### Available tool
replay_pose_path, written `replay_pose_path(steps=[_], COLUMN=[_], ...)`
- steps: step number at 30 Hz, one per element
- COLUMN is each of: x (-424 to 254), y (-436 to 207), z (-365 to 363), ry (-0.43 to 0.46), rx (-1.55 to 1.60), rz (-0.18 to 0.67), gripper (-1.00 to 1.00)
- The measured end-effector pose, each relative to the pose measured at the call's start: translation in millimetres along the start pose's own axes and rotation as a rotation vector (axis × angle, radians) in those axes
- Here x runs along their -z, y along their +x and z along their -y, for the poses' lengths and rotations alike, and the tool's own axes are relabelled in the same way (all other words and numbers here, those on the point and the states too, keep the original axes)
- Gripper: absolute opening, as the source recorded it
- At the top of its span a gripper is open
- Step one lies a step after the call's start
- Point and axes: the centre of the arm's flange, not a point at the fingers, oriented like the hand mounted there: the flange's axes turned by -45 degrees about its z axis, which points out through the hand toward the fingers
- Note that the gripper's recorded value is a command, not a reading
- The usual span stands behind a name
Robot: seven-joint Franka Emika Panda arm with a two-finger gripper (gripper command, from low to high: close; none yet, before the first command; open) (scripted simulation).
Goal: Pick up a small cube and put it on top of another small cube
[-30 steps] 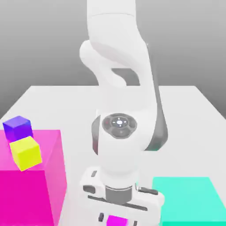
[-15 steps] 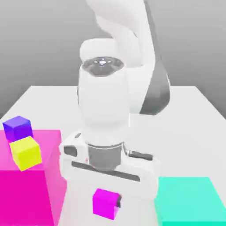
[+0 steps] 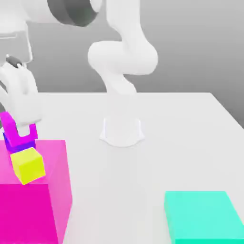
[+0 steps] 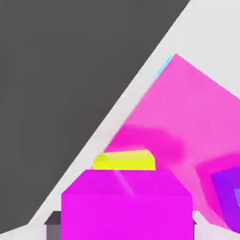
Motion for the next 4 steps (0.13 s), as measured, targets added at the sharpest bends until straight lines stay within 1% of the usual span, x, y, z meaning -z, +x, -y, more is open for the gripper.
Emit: replay_pose_path(steps=[4], x=[0.0], y=[0.0], z=[0.0], ry=[0.000], rx=[0.000], rz=[0.000], gripper=[1.00])
